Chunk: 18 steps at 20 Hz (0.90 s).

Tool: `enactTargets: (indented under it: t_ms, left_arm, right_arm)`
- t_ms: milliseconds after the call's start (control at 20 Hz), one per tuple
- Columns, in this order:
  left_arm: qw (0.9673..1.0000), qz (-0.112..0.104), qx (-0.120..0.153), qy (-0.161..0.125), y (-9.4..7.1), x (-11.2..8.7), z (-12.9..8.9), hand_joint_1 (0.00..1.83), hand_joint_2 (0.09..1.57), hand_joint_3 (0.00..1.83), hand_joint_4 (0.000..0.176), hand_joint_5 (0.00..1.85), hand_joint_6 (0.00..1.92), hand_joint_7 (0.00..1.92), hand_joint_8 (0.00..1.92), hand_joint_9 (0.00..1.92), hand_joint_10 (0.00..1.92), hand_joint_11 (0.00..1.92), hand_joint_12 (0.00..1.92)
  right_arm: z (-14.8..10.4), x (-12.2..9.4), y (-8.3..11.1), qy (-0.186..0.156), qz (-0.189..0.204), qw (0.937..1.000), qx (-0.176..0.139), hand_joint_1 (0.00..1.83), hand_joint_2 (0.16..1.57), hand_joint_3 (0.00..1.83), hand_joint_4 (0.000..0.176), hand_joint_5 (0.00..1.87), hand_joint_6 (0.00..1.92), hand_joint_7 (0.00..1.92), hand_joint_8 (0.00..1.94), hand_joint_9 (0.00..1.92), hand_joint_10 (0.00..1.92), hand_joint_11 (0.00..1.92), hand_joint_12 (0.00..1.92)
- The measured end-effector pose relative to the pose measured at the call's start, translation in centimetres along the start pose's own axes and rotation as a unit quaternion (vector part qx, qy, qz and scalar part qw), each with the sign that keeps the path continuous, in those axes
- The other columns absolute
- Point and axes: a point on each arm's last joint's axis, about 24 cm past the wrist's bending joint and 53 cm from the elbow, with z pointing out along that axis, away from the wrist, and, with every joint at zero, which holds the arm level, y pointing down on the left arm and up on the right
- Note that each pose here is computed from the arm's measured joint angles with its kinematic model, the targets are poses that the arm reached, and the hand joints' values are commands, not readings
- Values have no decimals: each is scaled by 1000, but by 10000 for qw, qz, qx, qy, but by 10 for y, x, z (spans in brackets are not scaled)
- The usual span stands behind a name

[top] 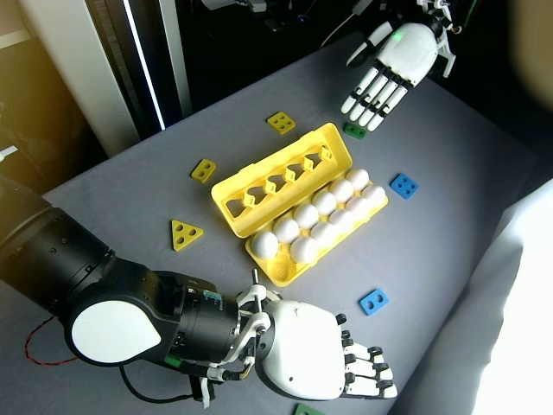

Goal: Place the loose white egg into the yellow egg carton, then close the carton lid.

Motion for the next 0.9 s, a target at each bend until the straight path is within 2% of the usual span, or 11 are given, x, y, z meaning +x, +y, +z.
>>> enactTargets:
  t_ms: [100, 250, 400, 700, 850, 900]
  left_arm:
    - [10000, 27, 2, 3, 0, -1, 0, 0, 1340, 0, 0, 36, 9, 14, 5, 0, 0, 0, 0]
    - [10000, 30, 2, -13, 0, -2, 0, 0, 1335, 0, 0, 26, 3, 14, 3, 1, 0, 0, 0]
    - [10000, 18, 0, -14, 0, -2, 0, 0, 1341, 1, 0, 63, 15, 44, 13, 10, 4, 0, 0]
    - [10000, 10, 0, -14, 0, -2, 0, 0, 1344, 2, 0, 42, 4, 28, 2, 2, 0, 0, 0]
    - [10000, 12, -1, -13, 0, -2, 0, 0, 1339, 0, 0, 25, 0, 8, 0, 0, 0, 0, 0]
    - [10000, 12, -1, -15, 0, -2, 0, 0, 1332, 0, 0, 18, 0, 0, 0, 0, 0, 0, 0]
  right_arm:
    - [0, 0, 2, -9, 4, 10000, -27, 600, 723, 0, 174, 763, 12, 111, 3, 0, 0, 0, 0]
    - [1, 0, 2, -9, 3, 10000, -31, 590, 724, 0, 167, 766, 12, 121, 7, 0, 0, 0, 0]
    - [1, 0, 2, -9, 5, 10000, -31, 577, 724, 0, 175, 768, 9, 122, 8, 0, 0, 0, 0]
    - [1, 0, 2, -8, 3, 10000, -29, 592, 721, 0, 171, 774, 6, 139, 7, 0, 0, 0, 0]
    - [2, 1, 3, -7, 10, 10000, -40, 585, 746, 10, 163, 780, 8, 140, 6, 0, 0, 0, 0]
    - [3, 0, 6, -13, 19, 10000, -60, 634, 787, 9, 161, 852, 14, 168, 4, 0, 0, 0, 0]
